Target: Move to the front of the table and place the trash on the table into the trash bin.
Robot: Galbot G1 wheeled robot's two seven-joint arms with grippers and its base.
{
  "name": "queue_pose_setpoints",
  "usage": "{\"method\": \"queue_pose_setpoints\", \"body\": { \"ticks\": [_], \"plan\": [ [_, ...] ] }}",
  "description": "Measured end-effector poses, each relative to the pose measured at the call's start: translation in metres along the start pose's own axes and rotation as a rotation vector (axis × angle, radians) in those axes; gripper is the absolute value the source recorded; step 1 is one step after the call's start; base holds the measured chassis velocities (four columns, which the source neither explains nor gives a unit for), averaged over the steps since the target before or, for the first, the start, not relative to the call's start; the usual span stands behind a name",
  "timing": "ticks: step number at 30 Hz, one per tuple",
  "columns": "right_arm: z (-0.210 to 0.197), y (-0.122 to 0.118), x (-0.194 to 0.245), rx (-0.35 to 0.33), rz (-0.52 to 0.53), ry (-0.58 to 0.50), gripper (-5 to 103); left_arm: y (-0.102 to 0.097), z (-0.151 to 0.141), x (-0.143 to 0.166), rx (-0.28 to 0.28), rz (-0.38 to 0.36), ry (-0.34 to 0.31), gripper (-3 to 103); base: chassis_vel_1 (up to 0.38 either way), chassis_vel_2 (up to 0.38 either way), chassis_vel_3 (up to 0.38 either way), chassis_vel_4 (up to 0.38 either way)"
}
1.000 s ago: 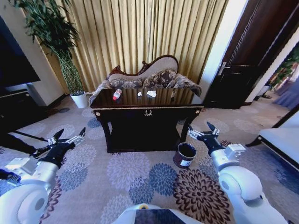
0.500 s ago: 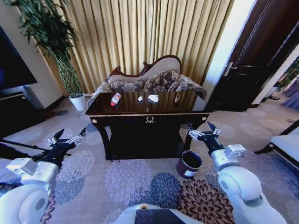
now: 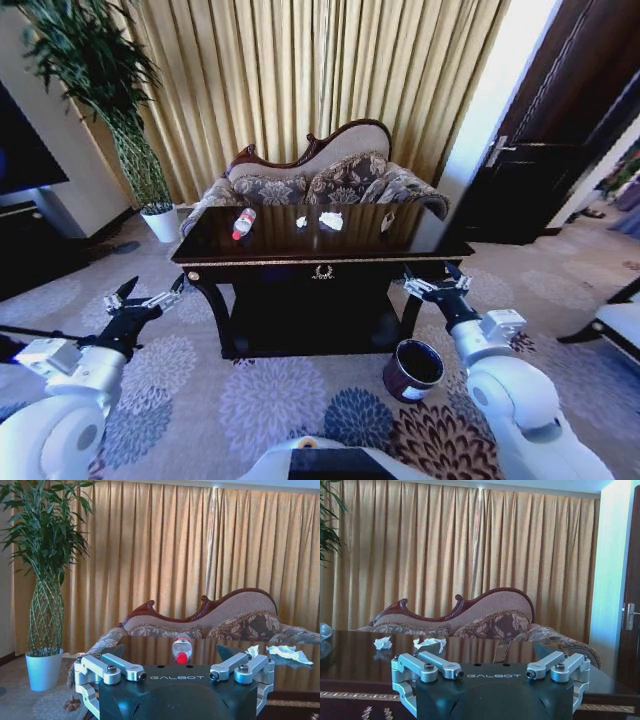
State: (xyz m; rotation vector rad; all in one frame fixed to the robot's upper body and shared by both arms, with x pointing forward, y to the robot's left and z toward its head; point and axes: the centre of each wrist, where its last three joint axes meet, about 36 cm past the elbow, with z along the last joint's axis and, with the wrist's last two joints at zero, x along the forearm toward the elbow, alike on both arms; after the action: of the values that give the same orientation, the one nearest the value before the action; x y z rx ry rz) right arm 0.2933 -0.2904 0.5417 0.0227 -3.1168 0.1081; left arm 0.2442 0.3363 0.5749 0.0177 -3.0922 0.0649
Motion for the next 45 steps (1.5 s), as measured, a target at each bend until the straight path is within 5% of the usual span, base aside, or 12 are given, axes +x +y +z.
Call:
{"method": "queue_pose_setpoints", "body": {
  "ticks": [28, 36, 45],
  "plan": [
    [-0.007, -0.007, -0.016, 0.022, 0.007, 0.057, 100, 0.001, 0.002, 0.003, 0.007, -0.010, -0.039, 100, -0.133, 0.124, 0.130, -0.130],
    [-0.009, -0.023, -0.068, -0.077, 0.016, 0.142, 100, -0.001, 0.007, 0.004, 0.017, -0.011, -0.023, 100, 0.000, 0.000, 0.000, 0.000],
    [-0.009, -0.030, -0.129, -0.095, 0.030, 0.186, 100, 0.001, 0.005, 0.005, 0.001, -0.031, -0.017, 100, 0.000, 0.000, 0.000, 0.000]
  ]
}}
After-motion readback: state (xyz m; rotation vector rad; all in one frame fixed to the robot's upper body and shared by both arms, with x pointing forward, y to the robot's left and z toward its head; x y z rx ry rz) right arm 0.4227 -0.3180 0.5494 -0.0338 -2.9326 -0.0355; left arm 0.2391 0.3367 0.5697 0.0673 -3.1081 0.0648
